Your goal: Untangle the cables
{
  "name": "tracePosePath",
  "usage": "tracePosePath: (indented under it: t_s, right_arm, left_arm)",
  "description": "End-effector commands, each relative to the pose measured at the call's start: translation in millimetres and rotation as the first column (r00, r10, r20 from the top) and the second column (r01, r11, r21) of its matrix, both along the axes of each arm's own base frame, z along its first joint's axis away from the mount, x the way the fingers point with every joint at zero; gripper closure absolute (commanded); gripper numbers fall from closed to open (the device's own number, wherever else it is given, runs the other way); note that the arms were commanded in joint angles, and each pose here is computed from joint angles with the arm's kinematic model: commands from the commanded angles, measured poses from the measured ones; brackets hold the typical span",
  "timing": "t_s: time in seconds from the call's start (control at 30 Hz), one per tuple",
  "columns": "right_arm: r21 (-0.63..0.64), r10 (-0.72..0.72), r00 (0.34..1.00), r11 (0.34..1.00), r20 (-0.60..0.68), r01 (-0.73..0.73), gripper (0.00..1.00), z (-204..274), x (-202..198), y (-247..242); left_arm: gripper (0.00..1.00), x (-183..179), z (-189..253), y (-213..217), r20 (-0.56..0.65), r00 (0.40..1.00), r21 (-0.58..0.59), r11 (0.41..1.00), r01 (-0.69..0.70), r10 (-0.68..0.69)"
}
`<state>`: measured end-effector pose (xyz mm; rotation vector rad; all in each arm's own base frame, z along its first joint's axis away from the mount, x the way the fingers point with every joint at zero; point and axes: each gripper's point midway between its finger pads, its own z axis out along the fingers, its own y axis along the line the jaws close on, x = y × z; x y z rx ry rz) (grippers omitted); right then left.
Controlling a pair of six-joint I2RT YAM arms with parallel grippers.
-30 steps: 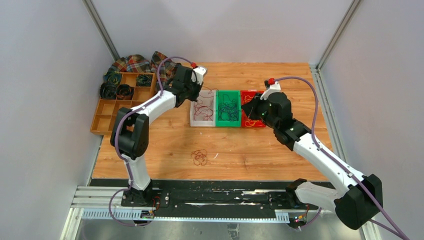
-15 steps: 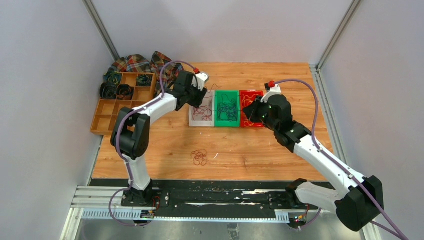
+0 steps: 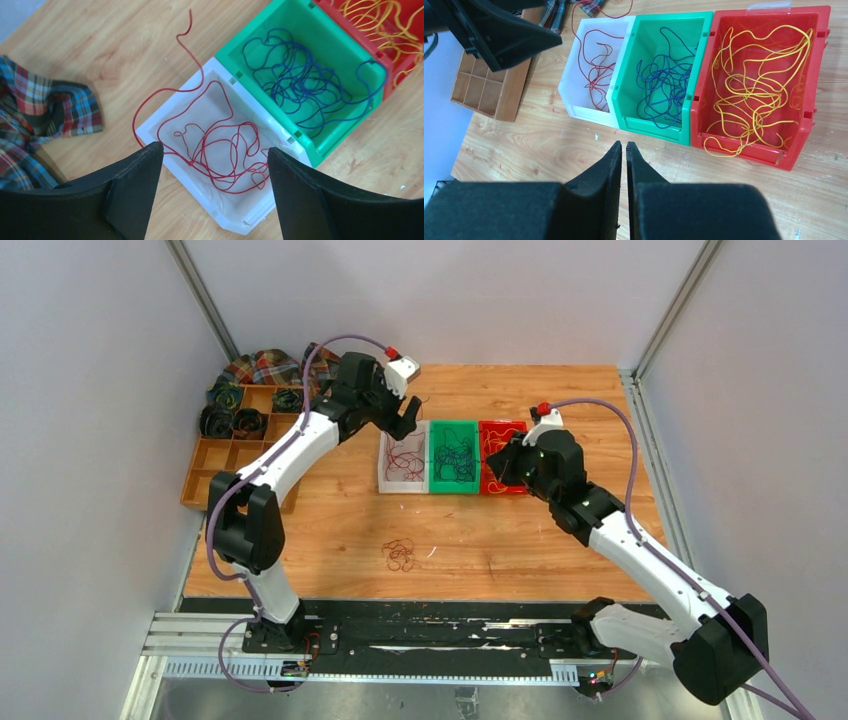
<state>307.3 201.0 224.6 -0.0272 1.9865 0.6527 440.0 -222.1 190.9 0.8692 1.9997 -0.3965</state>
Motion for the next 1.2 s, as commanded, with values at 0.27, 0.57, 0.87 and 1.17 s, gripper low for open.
tracePosePath:
  t_s: [0.27, 0.57, 0.87, 1.17]
  right_arm:
    - [-0.027, 0.004, 1.000, 1.000, -0.003, -0.004, 0.93, -4.5, -7.1, -7.9]
    - [-0.031, 0.004, 1.000, 1.000, -0.018, -0.004, 0.93, -13.2, -9.1, -9.0]
    - [-0.019, 0.012, 1.000, 1.000, -0.023, -0.013, 0.94, -14.2, -9.7, -6.5]
    - [-0.039, -0.002, 1.000, 0.999, -0.025, 0.001, 0.96, -18.8, -13.0, -12.7]
  left_arm:
    - [0.21, 23.7, -22.9, -23.6, -0.078, 0.935, 0.123, 0.927, 0.354, -0.346]
    - [0.29, 77.1, -45.9, 15.4, -0.143, 0.988, 0.037, 0.998, 0.058, -0.052]
    - [0.42, 90.5, -55.3, 10.5, -0.231, 0.973, -0.133, 0.990, -0.048, 0.017]
    - [0.45, 85.3, -77.3, 7.6, -0.333, 0.943, -0.175, 0.983, -0.057, -0.004]
